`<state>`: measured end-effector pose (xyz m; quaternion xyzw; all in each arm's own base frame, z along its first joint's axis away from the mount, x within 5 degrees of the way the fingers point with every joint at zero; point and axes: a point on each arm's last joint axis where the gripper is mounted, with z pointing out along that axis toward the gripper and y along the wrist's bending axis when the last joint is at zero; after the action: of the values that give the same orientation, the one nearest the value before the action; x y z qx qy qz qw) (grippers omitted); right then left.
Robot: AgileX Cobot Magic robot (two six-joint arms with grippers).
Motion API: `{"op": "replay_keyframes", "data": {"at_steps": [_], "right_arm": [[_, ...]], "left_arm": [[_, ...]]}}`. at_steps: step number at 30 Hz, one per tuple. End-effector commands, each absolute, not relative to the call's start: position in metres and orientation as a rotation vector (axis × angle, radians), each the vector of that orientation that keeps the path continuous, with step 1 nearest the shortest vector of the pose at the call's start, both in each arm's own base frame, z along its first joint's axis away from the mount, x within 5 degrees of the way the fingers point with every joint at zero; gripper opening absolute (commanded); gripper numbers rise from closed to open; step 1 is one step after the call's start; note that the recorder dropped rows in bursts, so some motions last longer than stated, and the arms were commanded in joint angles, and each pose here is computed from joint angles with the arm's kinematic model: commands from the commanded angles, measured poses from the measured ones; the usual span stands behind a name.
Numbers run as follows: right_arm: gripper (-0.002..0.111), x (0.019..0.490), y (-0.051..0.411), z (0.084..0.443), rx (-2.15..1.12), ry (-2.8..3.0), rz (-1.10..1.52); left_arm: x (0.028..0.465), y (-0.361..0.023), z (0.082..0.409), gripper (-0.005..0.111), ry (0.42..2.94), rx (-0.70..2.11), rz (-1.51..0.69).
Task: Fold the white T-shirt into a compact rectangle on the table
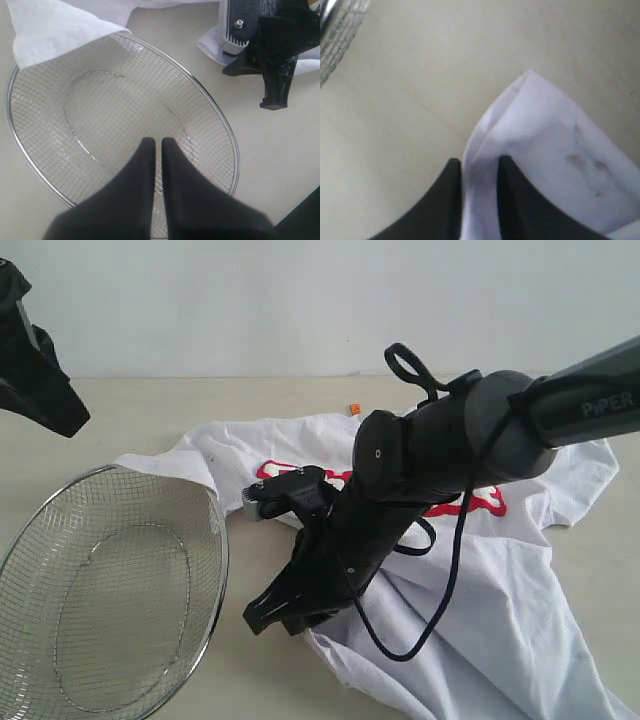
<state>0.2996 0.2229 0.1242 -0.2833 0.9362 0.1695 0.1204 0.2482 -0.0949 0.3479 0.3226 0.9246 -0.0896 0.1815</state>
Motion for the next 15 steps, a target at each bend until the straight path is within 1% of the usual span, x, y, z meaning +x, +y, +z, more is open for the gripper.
{"op": "replay_keyframes", "data": {"at_steps": [1, 10, 15], "right_arm": [[0.0, 0.298, 0.223, 0.124, -0.835, 2.754, 0.502], [0.0, 0.283, 0.222, 0.123, -0.959, 2.873, 0.574], [0.0, 0.275, 0.227, 0.126, -0.985, 2.896, 0.72]], "left_arm": [[0.247, -0.095, 0.348, 0.005, 2.615, 0.89, -0.269], [0.247, -0.095, 0.348, 0.005, 2.615, 0.89, -0.269], [0.247, -0.095, 0.348, 0.005, 2.615, 0.89, -0.269]]}}
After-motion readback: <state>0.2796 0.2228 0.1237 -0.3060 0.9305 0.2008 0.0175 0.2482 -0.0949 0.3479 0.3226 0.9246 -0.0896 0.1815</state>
